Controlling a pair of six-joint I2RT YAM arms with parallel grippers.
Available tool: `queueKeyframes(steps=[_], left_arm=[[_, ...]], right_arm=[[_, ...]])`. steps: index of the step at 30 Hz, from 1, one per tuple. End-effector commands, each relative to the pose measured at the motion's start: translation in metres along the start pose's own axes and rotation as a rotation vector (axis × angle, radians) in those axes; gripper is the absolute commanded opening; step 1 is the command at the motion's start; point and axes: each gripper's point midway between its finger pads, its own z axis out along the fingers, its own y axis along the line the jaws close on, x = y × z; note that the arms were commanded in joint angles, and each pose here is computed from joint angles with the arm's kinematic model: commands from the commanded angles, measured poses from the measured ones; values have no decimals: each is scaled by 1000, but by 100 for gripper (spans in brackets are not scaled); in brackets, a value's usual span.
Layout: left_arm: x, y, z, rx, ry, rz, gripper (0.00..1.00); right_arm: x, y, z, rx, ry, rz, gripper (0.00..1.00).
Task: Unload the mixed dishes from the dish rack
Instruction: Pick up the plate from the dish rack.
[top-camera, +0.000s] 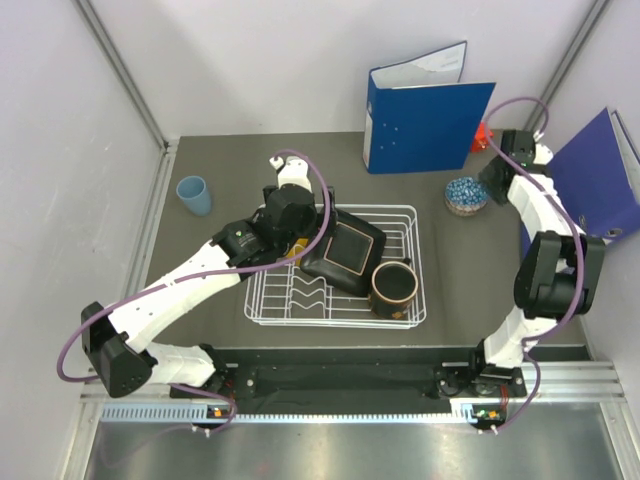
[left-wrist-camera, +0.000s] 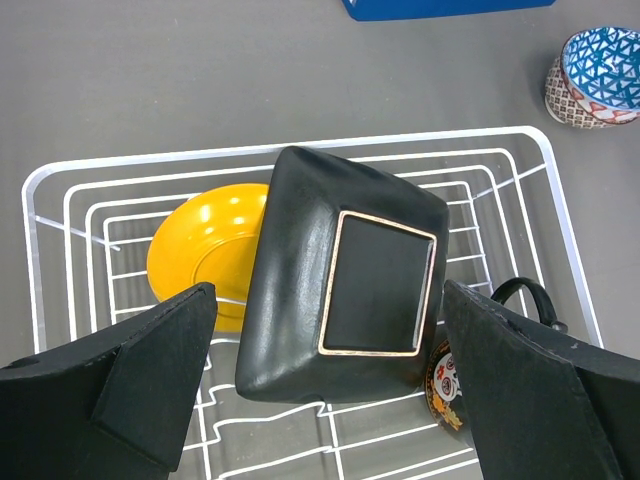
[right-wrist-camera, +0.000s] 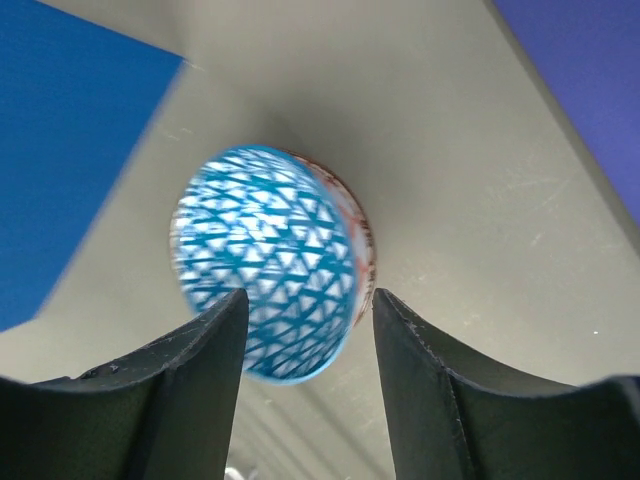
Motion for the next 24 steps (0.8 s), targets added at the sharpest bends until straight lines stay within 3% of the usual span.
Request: queueKeyframes(steps=[1, 4, 8, 9, 15, 19, 24], left_arm=[[-8, -6, 4, 19, -28, -16, 99], [-7, -4, 4, 7, -25, -1, 99], [-7, 13, 5, -75, -28, 41, 99], [-7, 22, 4, -120, -31, 58, 99], [-4, 56, 5, -260, -38, 80, 99], [14, 59, 19, -229, 3, 109, 99], [35, 41, 41, -55, 84, 124, 99]], right_arm=[[-53, 26, -65, -122, -146, 38, 53], [-51, 30, -92, -189, -164, 54, 53], [-14, 48, -132, -330, -175, 11, 53], [-11, 62, -161, -417, -220, -7, 53], [68, 96, -232, -570, -291, -309, 50], [117, 89, -237, -647, -233, -403, 47], [135, 90, -253, -807, -211, -444, 45]])
